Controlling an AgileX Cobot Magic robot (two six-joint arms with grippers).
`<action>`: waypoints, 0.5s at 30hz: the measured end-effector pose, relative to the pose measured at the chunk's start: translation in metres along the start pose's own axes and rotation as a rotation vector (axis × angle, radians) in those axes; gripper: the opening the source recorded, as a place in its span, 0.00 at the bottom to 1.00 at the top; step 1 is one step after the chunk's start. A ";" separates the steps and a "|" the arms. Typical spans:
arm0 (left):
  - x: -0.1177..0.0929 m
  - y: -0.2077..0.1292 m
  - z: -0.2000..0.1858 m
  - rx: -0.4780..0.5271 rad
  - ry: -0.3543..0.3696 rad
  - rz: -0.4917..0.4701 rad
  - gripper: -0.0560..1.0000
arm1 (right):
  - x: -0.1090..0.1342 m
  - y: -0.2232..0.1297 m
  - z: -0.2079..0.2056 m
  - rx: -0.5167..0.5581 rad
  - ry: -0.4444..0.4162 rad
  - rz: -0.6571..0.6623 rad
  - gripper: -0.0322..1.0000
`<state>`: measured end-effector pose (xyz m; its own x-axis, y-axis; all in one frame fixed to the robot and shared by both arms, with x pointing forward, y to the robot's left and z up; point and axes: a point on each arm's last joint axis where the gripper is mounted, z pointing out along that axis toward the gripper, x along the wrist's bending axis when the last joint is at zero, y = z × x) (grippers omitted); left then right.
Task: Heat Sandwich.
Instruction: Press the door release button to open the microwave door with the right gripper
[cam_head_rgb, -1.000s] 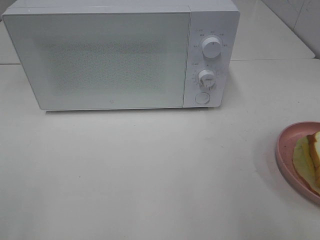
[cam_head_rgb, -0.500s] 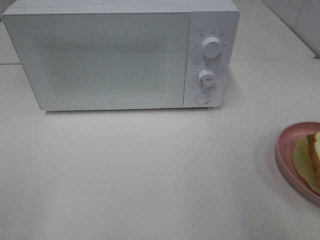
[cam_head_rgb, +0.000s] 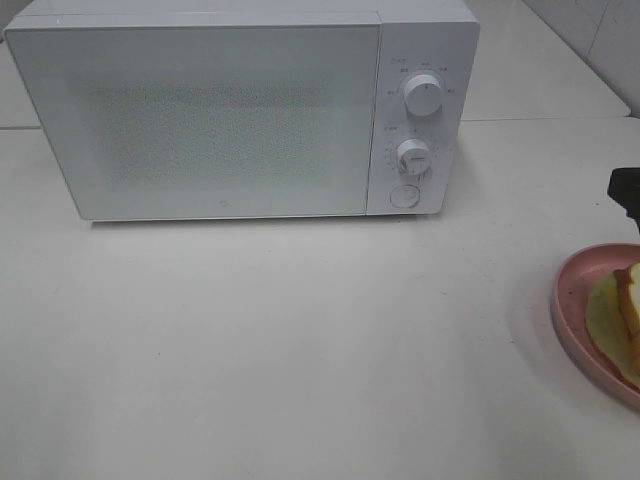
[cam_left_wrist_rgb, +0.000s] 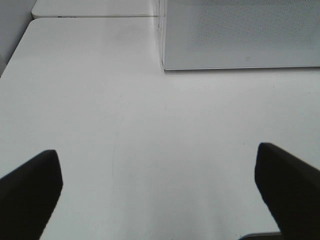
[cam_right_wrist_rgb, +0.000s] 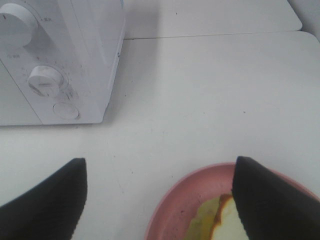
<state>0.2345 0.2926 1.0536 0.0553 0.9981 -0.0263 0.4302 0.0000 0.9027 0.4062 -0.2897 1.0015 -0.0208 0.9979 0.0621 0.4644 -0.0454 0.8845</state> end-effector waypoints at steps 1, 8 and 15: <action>0.000 0.000 0.000 0.000 0.000 0.000 0.99 | 0.000 0.001 0.002 -0.010 0.001 0.000 0.77; 0.000 0.000 0.000 0.000 0.000 0.000 0.99 | 0.001 0.004 0.014 -0.055 0.007 0.014 0.77; 0.000 0.000 0.000 0.000 0.000 0.000 0.99 | 0.017 0.000 0.022 -0.047 0.079 -0.025 0.77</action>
<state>0.2345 0.2926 1.0536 0.0553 0.9981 -0.0263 0.4302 0.0000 0.9027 0.4253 -0.2714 0.9928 -0.1024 0.9920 0.0743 0.4210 -0.0245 0.9067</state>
